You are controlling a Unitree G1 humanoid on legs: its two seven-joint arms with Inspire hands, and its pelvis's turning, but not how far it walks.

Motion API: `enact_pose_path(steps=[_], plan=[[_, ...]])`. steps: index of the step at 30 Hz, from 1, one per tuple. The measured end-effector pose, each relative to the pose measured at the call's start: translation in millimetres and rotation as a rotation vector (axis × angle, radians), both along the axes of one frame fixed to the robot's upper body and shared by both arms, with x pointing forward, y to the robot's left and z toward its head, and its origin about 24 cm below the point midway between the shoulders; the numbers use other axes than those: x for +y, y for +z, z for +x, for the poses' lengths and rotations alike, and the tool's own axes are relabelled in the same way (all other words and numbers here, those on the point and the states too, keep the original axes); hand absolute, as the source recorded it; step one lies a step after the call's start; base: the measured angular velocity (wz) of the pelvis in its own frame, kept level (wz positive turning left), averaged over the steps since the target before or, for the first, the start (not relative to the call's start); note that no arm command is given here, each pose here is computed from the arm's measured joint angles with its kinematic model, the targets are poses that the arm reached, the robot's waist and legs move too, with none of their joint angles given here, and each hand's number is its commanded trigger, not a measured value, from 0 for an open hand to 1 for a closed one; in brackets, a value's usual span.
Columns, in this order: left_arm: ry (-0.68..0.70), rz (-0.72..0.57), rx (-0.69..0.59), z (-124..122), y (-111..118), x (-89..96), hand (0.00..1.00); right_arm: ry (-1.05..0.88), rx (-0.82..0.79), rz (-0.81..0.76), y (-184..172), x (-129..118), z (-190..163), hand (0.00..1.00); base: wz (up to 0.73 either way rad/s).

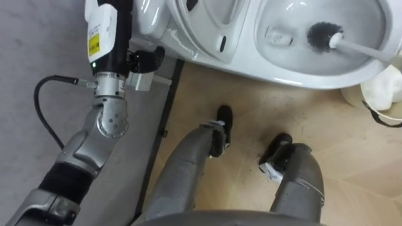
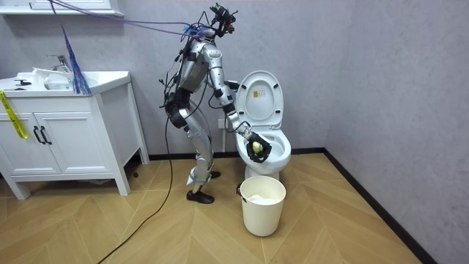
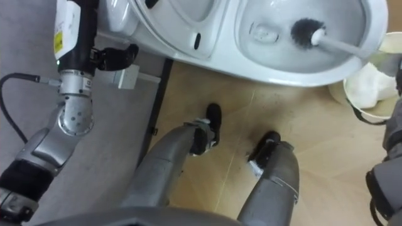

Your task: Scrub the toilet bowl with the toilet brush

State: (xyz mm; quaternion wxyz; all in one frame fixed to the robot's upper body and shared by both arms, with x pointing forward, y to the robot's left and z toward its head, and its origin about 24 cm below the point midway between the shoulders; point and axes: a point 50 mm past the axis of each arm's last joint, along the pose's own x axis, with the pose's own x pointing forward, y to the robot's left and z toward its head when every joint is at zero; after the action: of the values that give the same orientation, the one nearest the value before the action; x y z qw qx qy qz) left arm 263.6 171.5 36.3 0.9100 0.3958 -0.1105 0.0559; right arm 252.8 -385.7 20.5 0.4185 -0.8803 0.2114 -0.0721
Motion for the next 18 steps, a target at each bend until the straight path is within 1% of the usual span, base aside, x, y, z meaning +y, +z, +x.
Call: enact_pose_path(steps=[4, 6, 8, 11, 18], plan=[[0.005, 0.009, 0.031, -1.1, -6.2, -2.3, 0.00, 0.114, 0.014, -0.017, -17.6, 22.0, -1.0, 1.00, -0.08], [0.017, 0.010, 0.044, -3.5, -11.0, -2.0, 0.00, 0.150, 0.006, 0.024, -30.5, 41.4, 0.7, 1.00, -0.02], [0.022, 0.012, 0.057, -4.9, -16.2, -3.2, 0.00, 0.160, 0.003, 0.045, -37.4, 51.3, 0.8, 1.00, 0.07], [0.026, -0.005, 0.071, -9.0, -22.0, -7.5, 0.00, 0.158, 0.000, 0.041, -39.0, 53.1, -1.0, 1.00, 0.03], [0.054, -0.022, 0.070, -12.0, -24.0, -3.2, 0.00, 0.156, -0.015, 0.072, -39.6, 58.9, 3.0, 1.00, 0.01]])
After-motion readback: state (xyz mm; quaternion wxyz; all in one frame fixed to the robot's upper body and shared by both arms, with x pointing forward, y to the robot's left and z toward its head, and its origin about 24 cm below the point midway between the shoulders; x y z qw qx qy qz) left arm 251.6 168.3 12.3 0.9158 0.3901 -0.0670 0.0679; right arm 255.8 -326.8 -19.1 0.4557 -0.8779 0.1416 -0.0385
